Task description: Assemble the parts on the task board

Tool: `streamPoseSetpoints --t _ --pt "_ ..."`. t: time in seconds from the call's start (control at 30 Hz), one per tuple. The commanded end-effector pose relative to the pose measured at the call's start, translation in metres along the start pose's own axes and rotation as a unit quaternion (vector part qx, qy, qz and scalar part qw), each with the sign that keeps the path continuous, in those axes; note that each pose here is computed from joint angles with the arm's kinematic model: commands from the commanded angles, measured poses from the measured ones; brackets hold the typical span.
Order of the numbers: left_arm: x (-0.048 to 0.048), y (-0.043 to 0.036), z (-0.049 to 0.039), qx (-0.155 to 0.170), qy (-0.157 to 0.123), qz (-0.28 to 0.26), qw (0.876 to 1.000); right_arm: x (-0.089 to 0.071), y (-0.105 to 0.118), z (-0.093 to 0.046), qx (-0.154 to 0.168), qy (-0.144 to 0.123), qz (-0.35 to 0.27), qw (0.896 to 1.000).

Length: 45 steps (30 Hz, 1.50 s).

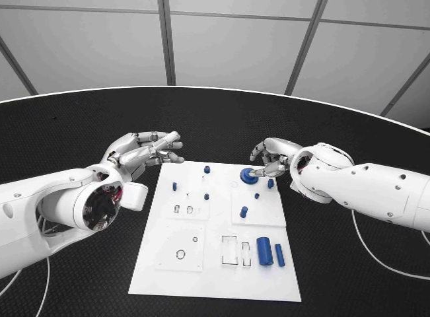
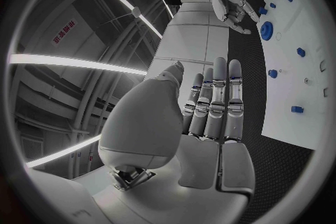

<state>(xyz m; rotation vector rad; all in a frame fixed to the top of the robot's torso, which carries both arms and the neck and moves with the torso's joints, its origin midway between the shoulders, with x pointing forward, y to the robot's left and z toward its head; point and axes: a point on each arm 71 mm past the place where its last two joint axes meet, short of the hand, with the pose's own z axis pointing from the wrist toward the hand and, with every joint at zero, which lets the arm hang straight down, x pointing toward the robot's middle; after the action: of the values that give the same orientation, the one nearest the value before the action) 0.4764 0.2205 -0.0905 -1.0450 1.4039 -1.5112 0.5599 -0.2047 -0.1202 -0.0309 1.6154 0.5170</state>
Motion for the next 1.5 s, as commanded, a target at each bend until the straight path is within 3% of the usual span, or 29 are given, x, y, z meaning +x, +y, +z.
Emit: streamPoseSetpoints --t 0.03,1.5 --pt "0.0004 0.0000 0.0000 0.000 0.001 0.000 1.000 0.003 0.000 0.001 0.001 0.005 0.000 1.000" --pt "0.0006 -0.0002 -0.0010 0.000 0.001 0.000 1.000 0.016 -0.009 0.006 0.020 0.028 -0.006 0.999"
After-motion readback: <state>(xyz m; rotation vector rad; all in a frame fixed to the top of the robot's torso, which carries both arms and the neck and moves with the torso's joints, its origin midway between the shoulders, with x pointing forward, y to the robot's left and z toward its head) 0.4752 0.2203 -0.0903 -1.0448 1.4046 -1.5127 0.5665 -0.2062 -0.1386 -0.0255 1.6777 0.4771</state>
